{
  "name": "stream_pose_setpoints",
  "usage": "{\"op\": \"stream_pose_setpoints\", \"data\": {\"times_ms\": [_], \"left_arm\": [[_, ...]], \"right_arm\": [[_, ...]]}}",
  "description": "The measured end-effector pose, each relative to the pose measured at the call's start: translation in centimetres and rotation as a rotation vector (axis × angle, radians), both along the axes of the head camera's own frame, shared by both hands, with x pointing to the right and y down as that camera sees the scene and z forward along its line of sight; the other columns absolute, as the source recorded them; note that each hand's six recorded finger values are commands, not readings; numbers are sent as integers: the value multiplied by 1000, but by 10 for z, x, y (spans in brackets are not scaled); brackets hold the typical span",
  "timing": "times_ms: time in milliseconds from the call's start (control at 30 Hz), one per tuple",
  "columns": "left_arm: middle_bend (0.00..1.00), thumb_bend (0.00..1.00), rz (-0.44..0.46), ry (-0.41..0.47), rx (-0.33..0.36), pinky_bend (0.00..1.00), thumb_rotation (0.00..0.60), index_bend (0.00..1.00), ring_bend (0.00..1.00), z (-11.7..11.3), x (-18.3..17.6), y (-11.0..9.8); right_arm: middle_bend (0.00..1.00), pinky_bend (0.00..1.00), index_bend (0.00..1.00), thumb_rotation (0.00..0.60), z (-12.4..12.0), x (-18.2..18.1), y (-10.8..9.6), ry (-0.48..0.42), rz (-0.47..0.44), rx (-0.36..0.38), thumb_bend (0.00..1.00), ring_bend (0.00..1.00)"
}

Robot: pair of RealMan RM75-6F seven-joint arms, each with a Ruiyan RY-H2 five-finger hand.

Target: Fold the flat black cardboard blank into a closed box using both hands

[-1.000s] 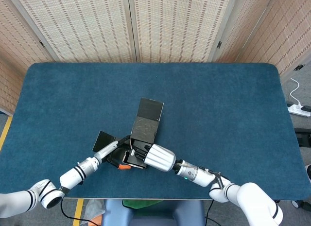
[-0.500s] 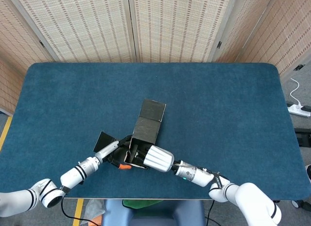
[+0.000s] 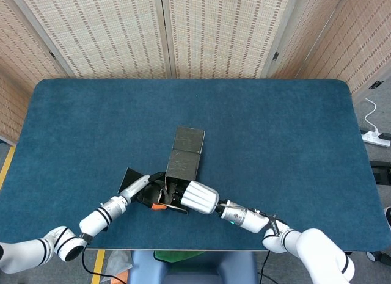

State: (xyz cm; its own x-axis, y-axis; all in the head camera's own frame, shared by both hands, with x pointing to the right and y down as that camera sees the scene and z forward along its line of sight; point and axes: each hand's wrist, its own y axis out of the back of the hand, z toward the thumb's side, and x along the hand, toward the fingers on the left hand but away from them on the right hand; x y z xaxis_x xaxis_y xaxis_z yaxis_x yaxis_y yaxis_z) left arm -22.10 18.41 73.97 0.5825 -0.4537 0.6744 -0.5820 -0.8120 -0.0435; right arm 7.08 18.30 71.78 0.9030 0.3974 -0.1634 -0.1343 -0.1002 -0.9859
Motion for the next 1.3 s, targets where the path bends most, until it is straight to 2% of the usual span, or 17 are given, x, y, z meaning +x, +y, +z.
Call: {"op": "stream_pose_setpoints", "data": {"times_ms": [133, 533, 633, 767, 1000, 1067, 1133, 1233, 1300], "left_arm": [[420, 195, -12, 0, -5, 354, 600, 312, 322, 2, 1, 1], [407, 197, -13, -6, -7, 354, 600, 305, 323, 2, 0, 2], [407, 196, -14, -6, -9, 354, 600, 300, 323, 2, -1, 2], [408, 195, -29, -6, -9, 354, 600, 295, 323, 2, -3, 2], [407, 195, -46, -18, 5, 358, 600, 288, 323, 4, -6, -1], [406, 195, -49, -23, 10, 358, 600, 284, 323, 4, -7, -1], [391, 195, -53, -29, 16, 358, 600, 273, 319, 4, -7, -1], [330, 195, -56, -36, 29, 356, 600, 241, 280, 4, -8, -2], [264, 195, -61, -42, 39, 352, 600, 202, 229, 4, -8, -3]], "right_arm": [[550, 1000, 510, 600, 1, 1, 0, 10, -4, -5, 108, 697], [718, 1000, 725, 600, 5, 2, 3, 44, -27, -15, 108, 719], [855, 1000, 864, 600, 4, 2, 3, 46, -30, -15, 108, 738], [986, 1000, 950, 600, 2, -2, 0, 40, -27, -19, 110, 772], [999, 1000, 989, 600, -2, 0, -3, 34, -27, 2, 111, 785], [947, 1000, 962, 600, -3, 1, -4, 33, -30, 17, 111, 767], [809, 1000, 852, 600, -5, 3, -6, 31, -36, 29, 111, 737], [559, 1000, 610, 600, -5, 7, -8, 37, -43, 39, 104, 703], [362, 1000, 400, 600, -6, 8, -10, 40, -44, 39, 70, 688]]}}
